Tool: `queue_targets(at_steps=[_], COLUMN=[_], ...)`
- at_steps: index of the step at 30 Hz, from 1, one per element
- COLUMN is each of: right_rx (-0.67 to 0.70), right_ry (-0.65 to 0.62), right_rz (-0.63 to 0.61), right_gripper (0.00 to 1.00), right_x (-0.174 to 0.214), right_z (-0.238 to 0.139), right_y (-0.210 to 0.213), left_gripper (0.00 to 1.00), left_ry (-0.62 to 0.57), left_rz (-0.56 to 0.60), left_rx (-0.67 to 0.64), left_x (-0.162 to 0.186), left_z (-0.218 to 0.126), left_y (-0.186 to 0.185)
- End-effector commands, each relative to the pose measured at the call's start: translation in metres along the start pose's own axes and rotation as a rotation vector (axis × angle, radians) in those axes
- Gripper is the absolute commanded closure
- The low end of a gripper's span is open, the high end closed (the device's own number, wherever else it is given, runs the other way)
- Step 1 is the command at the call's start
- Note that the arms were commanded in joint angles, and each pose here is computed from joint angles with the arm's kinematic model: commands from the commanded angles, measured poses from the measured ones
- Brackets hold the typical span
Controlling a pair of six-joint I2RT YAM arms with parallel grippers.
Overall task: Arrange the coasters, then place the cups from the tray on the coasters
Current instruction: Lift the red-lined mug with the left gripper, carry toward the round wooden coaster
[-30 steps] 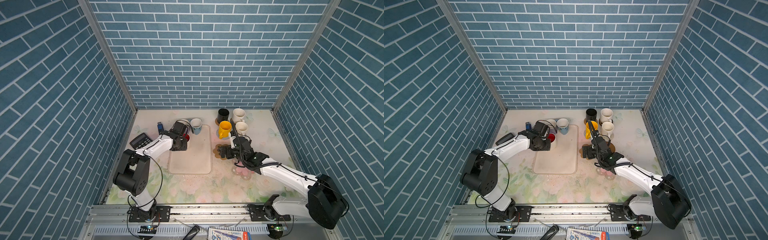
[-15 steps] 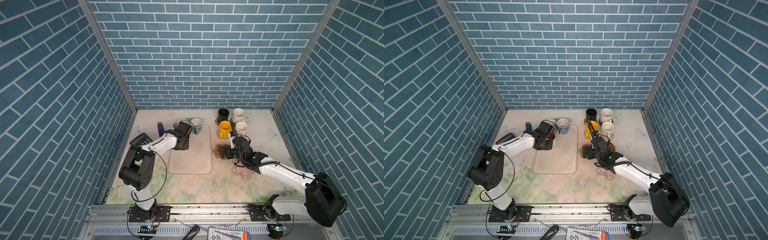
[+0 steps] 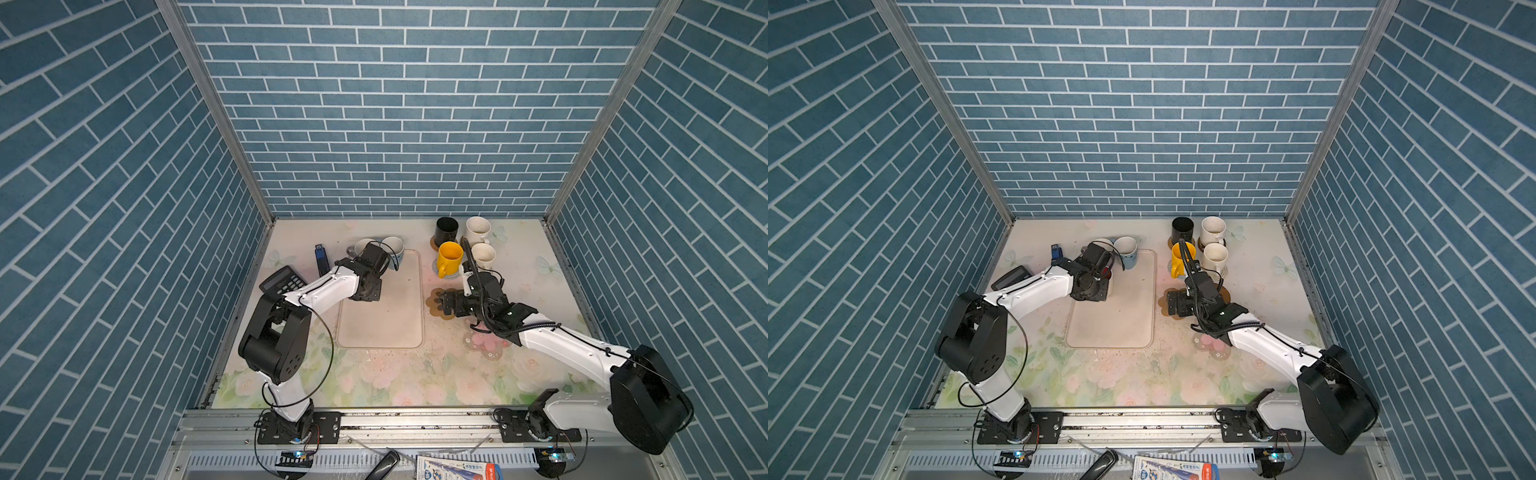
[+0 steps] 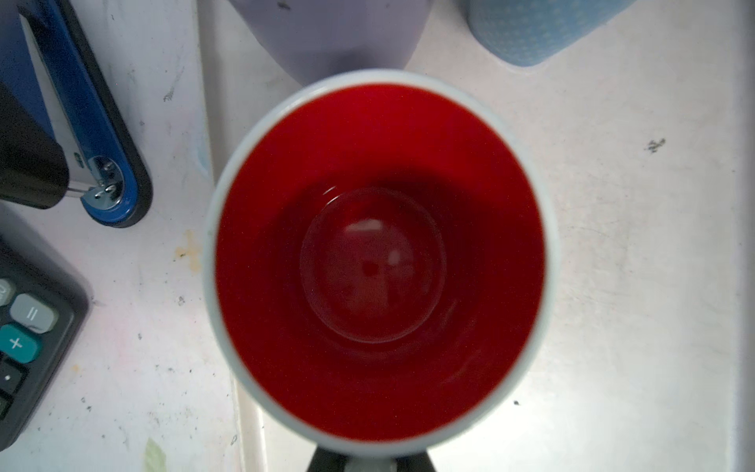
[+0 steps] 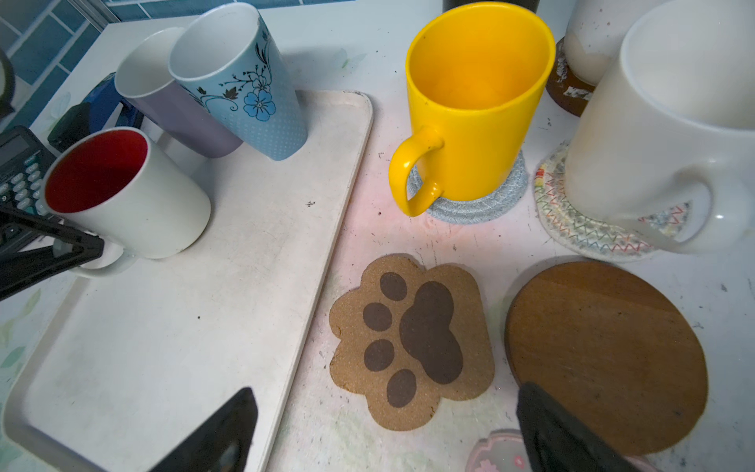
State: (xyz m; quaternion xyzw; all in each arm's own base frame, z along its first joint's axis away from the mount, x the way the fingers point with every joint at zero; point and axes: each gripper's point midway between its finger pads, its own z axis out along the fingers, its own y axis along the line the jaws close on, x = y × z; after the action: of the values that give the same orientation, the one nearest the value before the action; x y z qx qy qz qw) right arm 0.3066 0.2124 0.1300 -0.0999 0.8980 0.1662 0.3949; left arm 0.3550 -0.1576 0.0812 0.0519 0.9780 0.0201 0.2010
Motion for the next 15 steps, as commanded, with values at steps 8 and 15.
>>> queue_targets(at_steps=[8,15], right_rx=[-0.033,-0.044], right_ry=[-0.038,-0.053], right_rz=[0.136,0.248], right_gripper=[0.01,0.01], right_x=[-0.004,-0.006], right_z=[-0.015,-0.019], right_y=[-0.018,-0.037], left_gripper=[1.00,1.00], left_ry=[-0.171,-0.226], left_rz=[0.033,0.083], left_rx=[0.074,0.177], left_x=[-0.018,-0.010], left_z=[-0.068,-0.087], left_y=[-0.039,-0.087])
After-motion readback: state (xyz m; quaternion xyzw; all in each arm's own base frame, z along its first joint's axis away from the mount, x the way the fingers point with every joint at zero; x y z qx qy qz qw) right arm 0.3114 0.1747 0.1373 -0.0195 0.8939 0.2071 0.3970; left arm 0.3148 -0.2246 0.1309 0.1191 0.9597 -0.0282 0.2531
